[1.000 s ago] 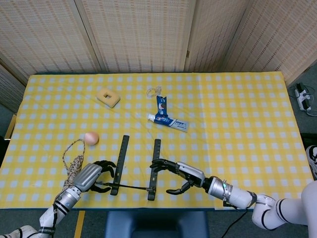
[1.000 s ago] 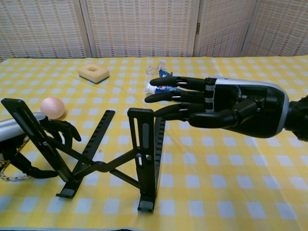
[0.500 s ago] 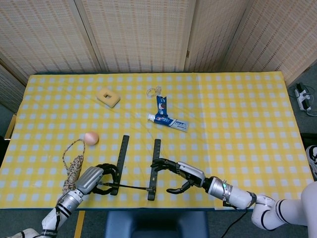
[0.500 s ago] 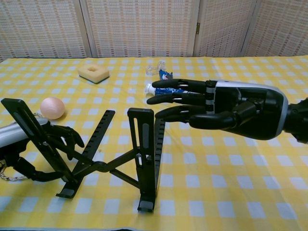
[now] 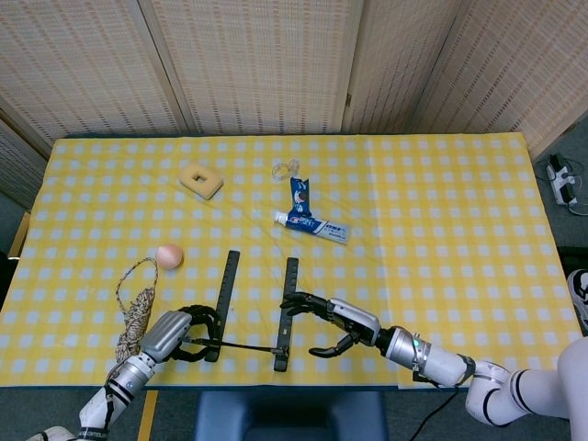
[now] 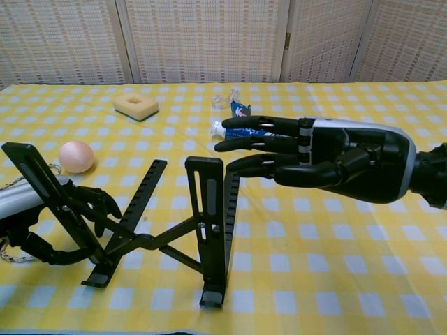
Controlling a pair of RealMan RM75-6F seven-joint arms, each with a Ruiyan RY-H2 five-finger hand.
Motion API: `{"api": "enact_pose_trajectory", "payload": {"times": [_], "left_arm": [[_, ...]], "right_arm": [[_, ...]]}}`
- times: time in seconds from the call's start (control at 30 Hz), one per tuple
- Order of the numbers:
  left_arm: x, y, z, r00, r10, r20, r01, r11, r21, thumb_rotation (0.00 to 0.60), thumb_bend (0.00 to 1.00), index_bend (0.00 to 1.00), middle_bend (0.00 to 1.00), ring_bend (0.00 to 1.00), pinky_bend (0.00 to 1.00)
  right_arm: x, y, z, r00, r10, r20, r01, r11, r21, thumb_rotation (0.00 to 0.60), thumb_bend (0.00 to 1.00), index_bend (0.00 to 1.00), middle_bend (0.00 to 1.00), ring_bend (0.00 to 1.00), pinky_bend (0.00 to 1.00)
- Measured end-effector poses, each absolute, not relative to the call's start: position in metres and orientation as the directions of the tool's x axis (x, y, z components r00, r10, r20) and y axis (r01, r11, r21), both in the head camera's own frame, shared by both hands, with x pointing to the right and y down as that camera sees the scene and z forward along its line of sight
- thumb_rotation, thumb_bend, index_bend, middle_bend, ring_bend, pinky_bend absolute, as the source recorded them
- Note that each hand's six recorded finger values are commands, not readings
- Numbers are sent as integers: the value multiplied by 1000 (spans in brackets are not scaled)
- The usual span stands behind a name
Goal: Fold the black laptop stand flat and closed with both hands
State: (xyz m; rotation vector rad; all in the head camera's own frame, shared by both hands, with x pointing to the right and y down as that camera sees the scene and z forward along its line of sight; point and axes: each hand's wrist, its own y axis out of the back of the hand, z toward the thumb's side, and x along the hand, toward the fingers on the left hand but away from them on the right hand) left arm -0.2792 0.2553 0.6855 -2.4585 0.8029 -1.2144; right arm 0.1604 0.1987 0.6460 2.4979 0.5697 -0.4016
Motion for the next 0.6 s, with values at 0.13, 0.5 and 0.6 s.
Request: {"api": "enact_pose_trajectory", "payload": {"times": [0.13,0.5,0.6], "left_arm": [[-281,255,686,485,-598,638,-355,-802,-481,600,354,574,334,269,318],[-283,257,688,474,-603,641,-351,-798,-491,600,354,596,341,277,320],[-283,257,688,474,-604,641,-352,-797,-491,600,354,601,346,280,320]], "right_arm": [[160,199,647,866,311,-392,473,-763,441,600,315,114,135,138,18],[160,200,648,866,310,-393,474,-761,443,600,316,114,133,135,18],[160,200,648,865,311,-394,475,-760,444,600,316,114,132,135,18]]}}
